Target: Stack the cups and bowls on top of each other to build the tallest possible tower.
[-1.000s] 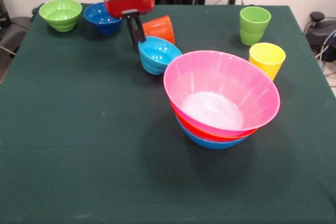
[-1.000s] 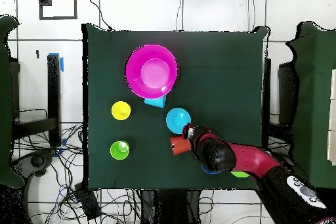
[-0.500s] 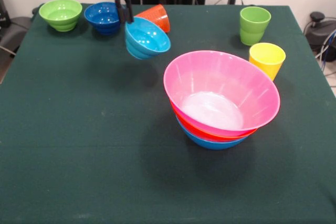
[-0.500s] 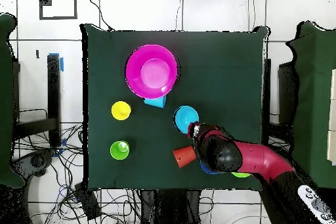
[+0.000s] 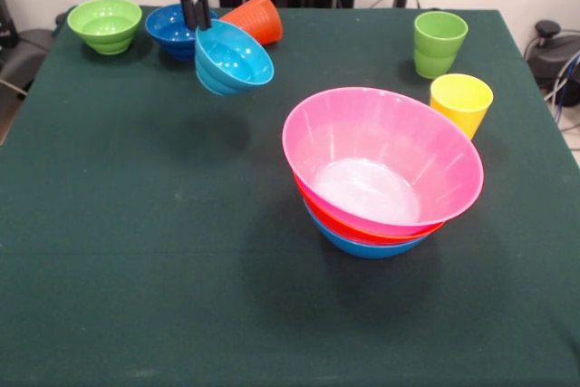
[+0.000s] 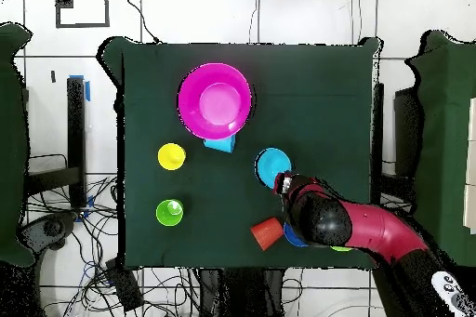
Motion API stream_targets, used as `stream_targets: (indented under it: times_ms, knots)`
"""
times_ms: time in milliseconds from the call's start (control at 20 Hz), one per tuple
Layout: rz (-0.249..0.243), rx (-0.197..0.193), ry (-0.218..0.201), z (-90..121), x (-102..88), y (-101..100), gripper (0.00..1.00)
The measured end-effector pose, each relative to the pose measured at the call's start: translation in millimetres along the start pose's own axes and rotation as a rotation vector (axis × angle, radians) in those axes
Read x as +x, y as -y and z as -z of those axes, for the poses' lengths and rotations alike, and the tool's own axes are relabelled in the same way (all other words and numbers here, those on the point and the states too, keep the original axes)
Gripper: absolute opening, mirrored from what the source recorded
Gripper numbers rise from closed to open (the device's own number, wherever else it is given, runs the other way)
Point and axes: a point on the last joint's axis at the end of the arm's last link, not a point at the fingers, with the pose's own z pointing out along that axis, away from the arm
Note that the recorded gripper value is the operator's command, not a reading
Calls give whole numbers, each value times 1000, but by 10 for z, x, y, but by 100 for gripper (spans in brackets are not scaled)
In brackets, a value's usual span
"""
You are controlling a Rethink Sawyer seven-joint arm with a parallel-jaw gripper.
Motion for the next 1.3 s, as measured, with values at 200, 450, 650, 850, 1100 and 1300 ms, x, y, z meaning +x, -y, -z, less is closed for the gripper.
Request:
stream_targets:
  times_ms: [200,450,650,850,1100,1300]
  knots:
    - [-8,8,8,55,-37,-5,0]
    - [-13,17,16,119,-78,-27,0]
    - [-18,23,19,145,-89,-22,0]
    - [-16,43,15,178,-77,-42,0]
    - [-8,59,-24,233,-64,-225,0]
    - [2,74,-96,285,-4,-463,0]
